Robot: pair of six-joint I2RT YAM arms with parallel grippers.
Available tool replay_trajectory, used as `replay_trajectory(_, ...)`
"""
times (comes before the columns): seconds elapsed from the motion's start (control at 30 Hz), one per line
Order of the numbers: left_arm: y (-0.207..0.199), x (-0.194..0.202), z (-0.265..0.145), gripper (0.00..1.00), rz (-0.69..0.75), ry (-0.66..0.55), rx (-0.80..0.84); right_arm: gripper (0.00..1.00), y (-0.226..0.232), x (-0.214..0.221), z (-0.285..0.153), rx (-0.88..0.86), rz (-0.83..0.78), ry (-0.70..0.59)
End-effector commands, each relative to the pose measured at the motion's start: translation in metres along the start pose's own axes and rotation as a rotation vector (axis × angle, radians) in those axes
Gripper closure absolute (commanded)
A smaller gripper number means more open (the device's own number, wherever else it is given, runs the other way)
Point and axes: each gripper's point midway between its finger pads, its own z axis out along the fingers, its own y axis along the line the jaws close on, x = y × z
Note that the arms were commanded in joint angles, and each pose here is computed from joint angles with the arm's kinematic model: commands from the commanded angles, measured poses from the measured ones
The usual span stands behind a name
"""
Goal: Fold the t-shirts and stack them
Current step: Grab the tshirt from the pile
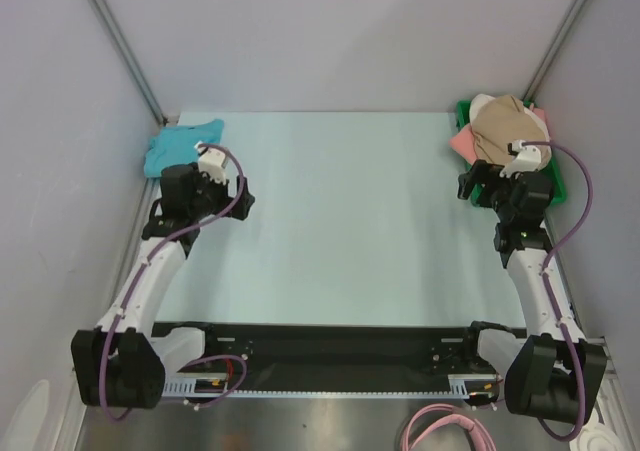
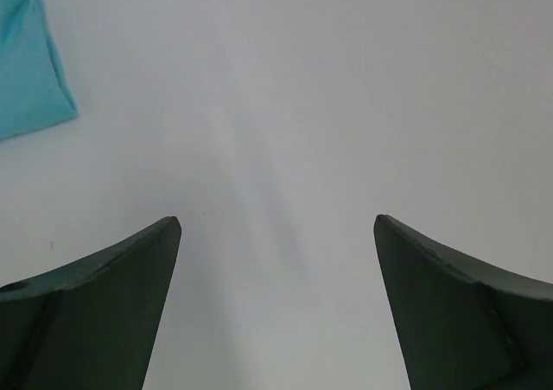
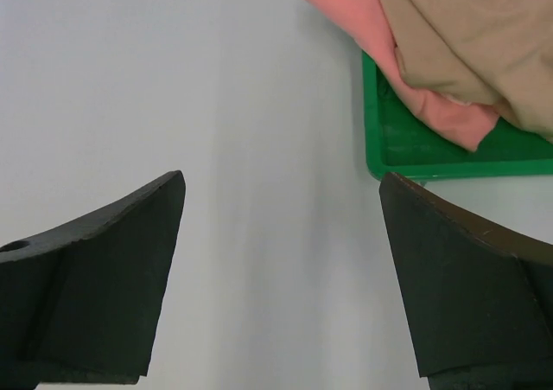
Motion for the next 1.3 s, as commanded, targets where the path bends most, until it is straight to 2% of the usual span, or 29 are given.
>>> replay_trajectory(0.0, -0.011, 0.000, -0.006, 0.00, 0.034, 0.123, 0.095, 0.00, -0.013, -0.040, -0.001, 0.083, -0.055, -0.088)
replay_trajectory(0.07, -0.006, -0.005, -0.008, 0.00, 0.048, 0.103, 0.063, 0.00, -0.020, -0.058, -0.002, 0.122, -0.116, -0.109)
replay_trajectory(0.13, -0.003, -0.007, -0.010, 0.00, 0.012, 0.089, 0.028, 0.00, -0.021, -0.057, 0.001, 0.108, -0.194, -0.080)
replay_trajectory(0.2, -0.008, -0.006, -0.010, 0.00, -0.008, 0.106, 0.056, 0.00, -0.020, -0.059, 0.011, 0.075, -0.281, -0.067)
replay_trajectory(0.27, -0.010, -0.003, -0.009, 0.00, -0.013, 0.135, 0.086, 0.04, -0.029, -0.050, 0.029, 0.091, -0.294, -0.025)
replay_trajectory(0.3, -0.013, -0.003, -0.010, 0.00, -0.011, 0.138, 0.104, 0.10, -0.035, -0.065, 0.036, 0.130, -0.307, -0.042)
replay_trajectory(0.37, -0.015, -0.002, -0.012, 0.00, 0.004, 0.132, 0.117, 0.20, -0.047, -0.065, 0.055, 0.165, -0.300, 0.003)
replay_trajectory(0.4, -0.014, -0.005, -0.012, 0.00, 0.012, 0.115, 0.110, 0.30, -0.061, -0.035, 0.075, 0.166, -0.284, 0.121)
replay_trajectory(0.43, -0.014, -0.006, -0.013, 0.00, 0.017, 0.104, 0.105, 0.33, -0.062, -0.055, 0.087, 0.161, -0.280, 0.099)
replay_trajectory(0.47, -0.014, -0.004, -0.016, 0.00, 0.023, 0.096, 0.100, 0.35, -0.068, -0.054, 0.096, 0.169, -0.267, 0.116)
replay_trajectory(0.5, -0.013, -0.007, -0.016, 0.02, 0.032, 0.077, 0.092, 0.35, -0.084, -0.031, 0.114, 0.191, -0.244, 0.185)
replay_trajectory(0.53, -0.012, -0.007, -0.018, 0.02, 0.036, 0.070, 0.081, 0.35, -0.089, -0.048, 0.124, 0.205, -0.239, 0.155)
replay_trajectory(0.63, -0.013, -0.014, -0.024, 0.02, 0.056, 0.028, 0.073, 0.35, -0.115, -0.020, 0.158, 0.230, -0.211, 0.239)
replay_trajectory(0.67, -0.015, -0.017, -0.028, 0.03, 0.065, 0.007, 0.076, 0.35, -0.120, -0.037, 0.168, 0.244, -0.218, 0.211)
replay_trajectory(0.7, -0.016, -0.020, -0.029, 0.03, 0.074, -0.008, 0.080, 0.35, -0.125, -0.035, 0.174, 0.257, -0.217, 0.218)
replay_trajectory(0.73, -0.018, -0.018, -0.030, 0.03, 0.075, -0.012, 0.087, 0.34, -0.138, -0.015, 0.186, 0.275, -0.208, 0.261)
replay_trajectory(0.77, -0.020, -0.021, -0.032, 0.03, 0.083, -0.023, 0.096, 0.34, -0.142, -0.026, 0.193, 0.290, -0.214, 0.240)
replay_trajectory(0.93, -0.021, -0.020, -0.030, 0.05, 0.089, -0.023, 0.104, 0.36, -0.165, -0.002, 0.220, 0.317, -0.192, 0.288)
replay_trajectory(0.97, -0.022, -0.020, -0.030, 0.05, 0.088, -0.021, 0.106, 0.41, -0.168, -0.001, 0.222, 0.320, -0.188, 0.287)
replay_trajectory(1.0, -0.021, -0.019, -0.028, 0.05, 0.090, -0.014, 0.105, 0.60, -0.170, -0.004, 0.223, 0.323, -0.188, 0.282)
replay_trajectory(1.03, -0.021, -0.018, -0.028, 0.06, 0.088, -0.012, 0.102, 0.66, -0.171, -0.003, 0.223, 0.325, -0.185, 0.284)
replay_trajectory(1.07, -0.021, -0.018, -0.027, 0.06, 0.089, -0.011, 0.102, 0.76, -0.171, -0.004, 0.222, 0.323, -0.183, 0.282)
replay_trajectory(1.1, -0.020, -0.017, -0.026, 0.06, 0.089, -0.005, 0.100, 0.94, -0.171, -0.003, 0.219, 0.325, -0.178, 0.282)
replay_trajectory(1.13, -0.020, -0.017, -0.026, 0.07, 0.088, -0.006, 0.098, 1.00, -0.170, -0.004, 0.216, 0.327, -0.177, 0.281)
replay_trajectory(1.2, -0.018, -0.017, -0.027, 0.07, 0.088, -0.002, 0.086, 1.00, -0.164, -0.031, 0.203, 0.332, -0.188, 0.216)
replay_trajectory(1.23, -0.017, -0.019, -0.028, 0.07, 0.090, -0.012, 0.080, 1.00, -0.162, -0.023, 0.194, 0.328, -0.193, 0.230)
replay_trajectory(1.27, -0.016, -0.021, -0.029, 0.07, 0.089, -0.019, 0.072, 1.00, -0.155, -0.037, 0.187, 0.314, -0.202, 0.194)
